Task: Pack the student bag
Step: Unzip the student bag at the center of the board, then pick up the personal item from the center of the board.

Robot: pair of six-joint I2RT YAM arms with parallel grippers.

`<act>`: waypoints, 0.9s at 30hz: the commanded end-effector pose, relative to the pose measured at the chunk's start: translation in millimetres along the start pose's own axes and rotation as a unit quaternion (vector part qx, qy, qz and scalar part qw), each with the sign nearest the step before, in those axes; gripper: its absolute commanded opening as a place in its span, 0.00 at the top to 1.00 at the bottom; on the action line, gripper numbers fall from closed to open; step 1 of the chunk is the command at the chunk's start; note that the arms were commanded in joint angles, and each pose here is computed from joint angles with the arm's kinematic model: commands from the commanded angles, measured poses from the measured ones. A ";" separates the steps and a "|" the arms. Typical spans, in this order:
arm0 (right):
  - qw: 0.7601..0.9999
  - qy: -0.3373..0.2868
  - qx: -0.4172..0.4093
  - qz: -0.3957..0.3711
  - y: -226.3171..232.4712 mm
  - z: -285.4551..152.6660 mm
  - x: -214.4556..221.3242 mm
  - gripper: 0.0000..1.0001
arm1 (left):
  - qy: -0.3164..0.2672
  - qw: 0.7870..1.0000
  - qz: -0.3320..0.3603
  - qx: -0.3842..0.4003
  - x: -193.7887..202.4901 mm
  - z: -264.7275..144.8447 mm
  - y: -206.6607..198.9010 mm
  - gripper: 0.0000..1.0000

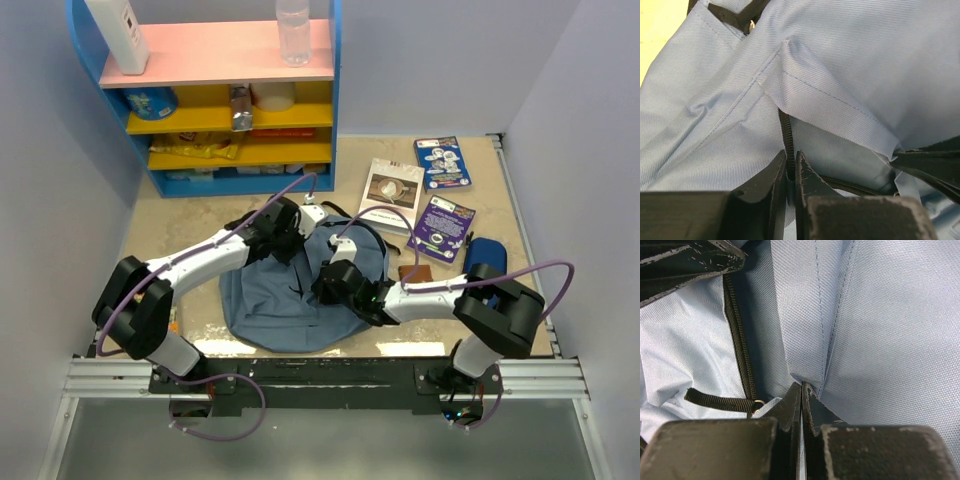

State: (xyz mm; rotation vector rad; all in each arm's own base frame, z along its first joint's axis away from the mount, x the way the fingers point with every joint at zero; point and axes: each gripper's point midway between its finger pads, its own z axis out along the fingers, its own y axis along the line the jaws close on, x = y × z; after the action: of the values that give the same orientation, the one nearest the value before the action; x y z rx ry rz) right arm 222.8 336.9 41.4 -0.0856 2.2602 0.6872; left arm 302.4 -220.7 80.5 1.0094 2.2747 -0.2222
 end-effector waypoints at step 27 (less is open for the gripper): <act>0.919 -0.089 0.343 0.173 -193.0 -146.0 -75.4 0.02 | -0.028 0.999 0.016 0.000 -9.8 -15.1 17.7 0.89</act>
State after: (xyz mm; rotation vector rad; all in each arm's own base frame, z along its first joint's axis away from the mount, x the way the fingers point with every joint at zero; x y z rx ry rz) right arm 248.4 122.0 99.0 0.5143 2.2090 0.1758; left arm 303.1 -209.4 88.6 1.0287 2.2638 -0.2461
